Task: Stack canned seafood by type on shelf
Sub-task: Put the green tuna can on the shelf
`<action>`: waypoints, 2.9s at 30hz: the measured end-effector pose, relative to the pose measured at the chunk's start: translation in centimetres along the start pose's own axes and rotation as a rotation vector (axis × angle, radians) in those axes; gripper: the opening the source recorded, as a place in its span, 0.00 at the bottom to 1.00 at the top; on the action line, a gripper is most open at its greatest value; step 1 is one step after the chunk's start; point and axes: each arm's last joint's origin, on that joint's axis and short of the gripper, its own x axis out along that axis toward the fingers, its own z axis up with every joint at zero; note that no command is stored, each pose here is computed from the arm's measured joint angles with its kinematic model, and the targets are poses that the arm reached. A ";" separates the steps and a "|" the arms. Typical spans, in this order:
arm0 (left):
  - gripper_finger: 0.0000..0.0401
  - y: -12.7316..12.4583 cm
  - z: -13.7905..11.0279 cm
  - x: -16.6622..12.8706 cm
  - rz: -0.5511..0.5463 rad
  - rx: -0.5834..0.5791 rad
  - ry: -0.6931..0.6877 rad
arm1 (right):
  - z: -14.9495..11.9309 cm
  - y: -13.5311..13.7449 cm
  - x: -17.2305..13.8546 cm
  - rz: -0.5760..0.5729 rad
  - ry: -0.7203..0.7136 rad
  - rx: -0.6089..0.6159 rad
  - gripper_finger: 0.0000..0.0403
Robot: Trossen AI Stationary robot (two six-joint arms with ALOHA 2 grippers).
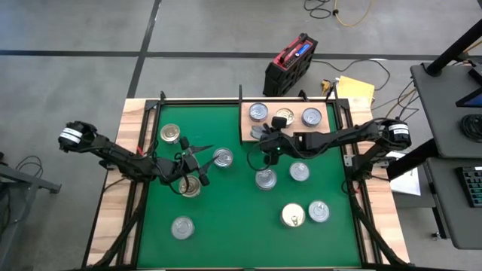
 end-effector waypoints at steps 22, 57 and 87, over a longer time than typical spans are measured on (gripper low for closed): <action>0.45 0.0 0.0 0.0 0.000 -0.004 0.000 | -0.5 -0.9 0.6 -0.022 0.025 0.203 0.33; 0.45 -0.1 -0.3 0.0 -0.008 0.013 0.024 | 0.0 1.3 3.6 -0.038 0.121 -0.145 0.47; 0.45 -0.1 -0.4 0.0 -0.010 0.005 0.028 | -0.6 1.1 2.9 -0.022 0.181 0.005 0.68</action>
